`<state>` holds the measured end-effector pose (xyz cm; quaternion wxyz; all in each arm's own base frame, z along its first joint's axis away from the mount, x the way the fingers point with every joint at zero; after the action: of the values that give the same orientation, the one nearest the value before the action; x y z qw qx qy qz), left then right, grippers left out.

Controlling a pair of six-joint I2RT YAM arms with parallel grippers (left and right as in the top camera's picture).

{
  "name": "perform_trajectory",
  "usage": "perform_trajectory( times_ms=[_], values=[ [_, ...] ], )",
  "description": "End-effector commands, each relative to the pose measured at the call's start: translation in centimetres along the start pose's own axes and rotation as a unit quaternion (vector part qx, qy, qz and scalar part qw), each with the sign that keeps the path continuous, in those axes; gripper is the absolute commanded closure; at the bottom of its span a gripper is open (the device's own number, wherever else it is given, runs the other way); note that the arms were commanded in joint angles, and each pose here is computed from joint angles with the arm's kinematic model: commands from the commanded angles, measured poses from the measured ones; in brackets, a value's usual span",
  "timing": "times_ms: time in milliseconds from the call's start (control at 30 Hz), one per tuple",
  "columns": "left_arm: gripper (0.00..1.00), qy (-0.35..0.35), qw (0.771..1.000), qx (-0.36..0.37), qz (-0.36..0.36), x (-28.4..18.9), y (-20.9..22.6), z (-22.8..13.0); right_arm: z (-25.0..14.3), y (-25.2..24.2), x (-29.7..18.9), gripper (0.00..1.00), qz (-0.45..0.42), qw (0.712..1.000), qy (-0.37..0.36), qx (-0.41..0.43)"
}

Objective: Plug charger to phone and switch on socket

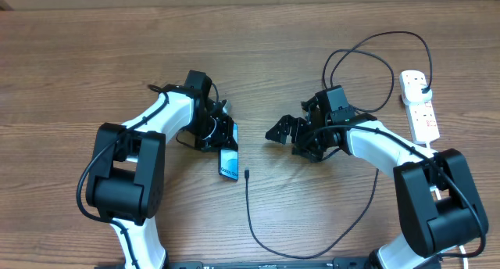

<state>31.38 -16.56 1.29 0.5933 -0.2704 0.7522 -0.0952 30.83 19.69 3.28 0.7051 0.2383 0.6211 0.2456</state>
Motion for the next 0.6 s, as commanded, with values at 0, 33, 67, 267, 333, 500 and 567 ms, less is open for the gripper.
perform_trajectory(
  times_ms=[0,33,67,267,333,500,567],
  values=[
    [0.96,0.002,0.996,-0.050,0.078,1.51,3.77,-0.41,-0.79,-1.92,0.54,0.00,-0.039,0.999,0.008,0.014],
    [0.96,0.002,0.996,-0.050,0.078,1.51,3.78,-0.41,-0.79,-1.92,0.54,0.00,-0.039,0.999,0.008,0.014],
    [0.96,0.002,0.996,-0.050,0.078,1.50,3.79,-0.41,-0.79,-1.92,0.54,0.00,-0.039,0.999,0.008,0.014],
    [0.96,0.003,0.996,-0.051,0.078,1.50,3.79,-0.42,-0.79,-1.92,0.54,0.00,-0.039,0.999,0.008,0.014],
    [0.96,0.003,0.996,-0.051,0.078,1.50,3.79,-0.42,-0.79,-1.93,0.54,0.00,-0.039,0.999,0.007,0.014],
    [0.96,0.003,0.996,-0.051,0.078,1.50,3.79,-0.42,-0.76,-1.98,0.54,0.00,-0.041,0.999,0.007,0.014],
    [0.96,0.003,0.996,-0.051,0.078,1.50,3.79,-0.42,-0.74,-2.04,0.53,0.00,-0.042,0.999,0.006,0.014]
  ],
)
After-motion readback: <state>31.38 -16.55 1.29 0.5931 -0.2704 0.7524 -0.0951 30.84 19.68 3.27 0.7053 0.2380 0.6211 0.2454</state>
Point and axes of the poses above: each gripper's point midway between its finger pads, its own x axis out along the fingers, its own y axis along the line the jaws close on, z = x × y, the point moved 1 cm from there along -x, back along the fingers, and after that the axes turned 13 degrees about -x, right-handed, at the moved point
